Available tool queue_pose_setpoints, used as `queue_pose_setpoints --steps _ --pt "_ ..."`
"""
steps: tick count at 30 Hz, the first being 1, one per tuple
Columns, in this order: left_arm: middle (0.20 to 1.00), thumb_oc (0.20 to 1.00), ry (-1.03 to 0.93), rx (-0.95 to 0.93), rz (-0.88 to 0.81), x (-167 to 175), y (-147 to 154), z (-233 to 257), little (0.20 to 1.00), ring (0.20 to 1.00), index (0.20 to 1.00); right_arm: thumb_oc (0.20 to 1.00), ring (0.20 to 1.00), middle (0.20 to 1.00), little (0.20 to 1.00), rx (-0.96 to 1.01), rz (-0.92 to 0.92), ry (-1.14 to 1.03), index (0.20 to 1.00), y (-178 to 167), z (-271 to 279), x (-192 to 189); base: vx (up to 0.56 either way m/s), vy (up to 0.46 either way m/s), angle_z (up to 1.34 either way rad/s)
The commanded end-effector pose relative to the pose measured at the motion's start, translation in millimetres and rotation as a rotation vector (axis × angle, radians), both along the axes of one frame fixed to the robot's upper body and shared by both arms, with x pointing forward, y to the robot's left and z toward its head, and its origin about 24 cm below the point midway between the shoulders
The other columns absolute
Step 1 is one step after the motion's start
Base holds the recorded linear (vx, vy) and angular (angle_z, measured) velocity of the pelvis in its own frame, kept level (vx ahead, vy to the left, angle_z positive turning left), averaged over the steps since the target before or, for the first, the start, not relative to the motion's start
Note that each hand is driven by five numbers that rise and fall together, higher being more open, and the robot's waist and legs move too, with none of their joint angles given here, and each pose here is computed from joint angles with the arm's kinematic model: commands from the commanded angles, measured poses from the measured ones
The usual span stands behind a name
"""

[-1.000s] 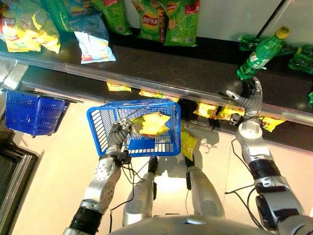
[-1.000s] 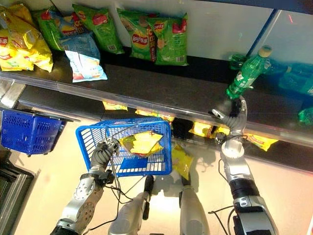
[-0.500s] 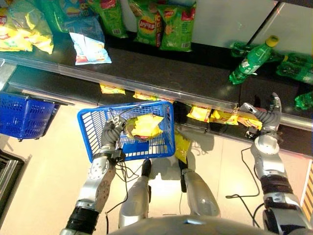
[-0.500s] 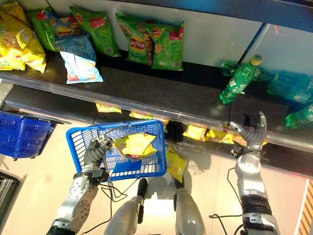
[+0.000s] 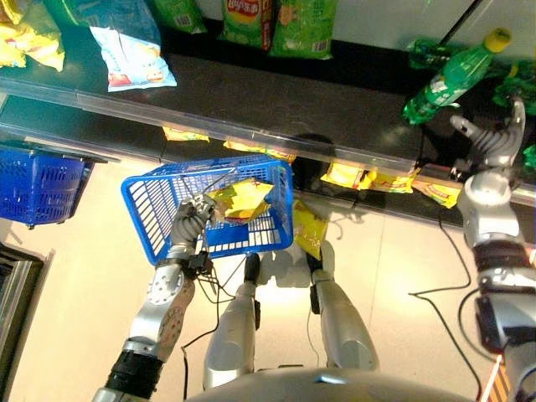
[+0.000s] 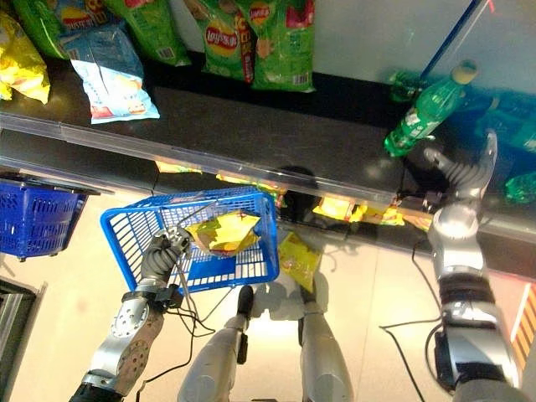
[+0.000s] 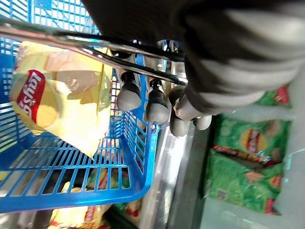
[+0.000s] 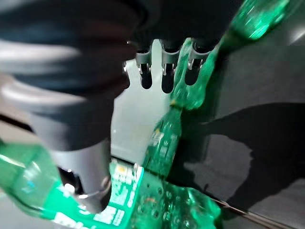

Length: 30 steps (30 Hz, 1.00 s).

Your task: Pick up the snacks into the basket

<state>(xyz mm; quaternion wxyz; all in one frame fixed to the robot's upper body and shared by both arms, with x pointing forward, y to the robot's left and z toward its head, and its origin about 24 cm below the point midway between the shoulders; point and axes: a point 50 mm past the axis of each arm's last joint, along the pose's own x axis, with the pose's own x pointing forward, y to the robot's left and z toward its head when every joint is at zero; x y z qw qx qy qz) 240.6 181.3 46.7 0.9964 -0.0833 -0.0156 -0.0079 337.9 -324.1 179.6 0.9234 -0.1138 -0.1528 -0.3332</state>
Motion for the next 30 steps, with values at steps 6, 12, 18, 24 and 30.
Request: queue_pose_setpoints --steps 6,12,18,24,30 --pt "0.2 0.2 -0.372 -0.075 -0.078 -5.8 -12.5 70.1 0.2 0.2 0.2 1.0 1.0 1.0 1.0 -0.028 0.06 -0.126 1.0 0.8 47.3 8.1 0.0 -0.002 -0.01" --pt "0.2 0.2 -0.375 -0.081 -0.083 -5.9 -13.3 71.3 0.2 0.2 0.2 1.0 1.0 1.0 1.0 0.011 0.079 -0.145 1.0 3.3 57.2 15.3 0.0 0.0 0.0" --pt "0.2 0.2 -0.367 -0.087 -0.085 -7.8 -13.4 70.6 0.2 0.2 0.2 1.0 1.0 1.0 1.0 0.108 0.095 -0.144 1.0 4.1 60.7 25.2 0.0 0.0 0.0" --pt "0.2 0.2 -0.35 -0.089 -0.091 -8.7 -12.9 68.4 0.2 0.2 0.2 1.0 1.0 1.0 1.0 0.231 0.127 -0.12 1.0 4.4 55.1 34.5 0.0 0.0 0.0" --pt "0.2 0.2 -0.343 -0.092 -0.112 -8.8 -13.4 68.6 0.2 0.2 0.2 1.0 1.0 1.0 1.0 0.313 0.145 -0.076 1.0 -3.2 51.4 38.6 0.0 -0.006 0.03"
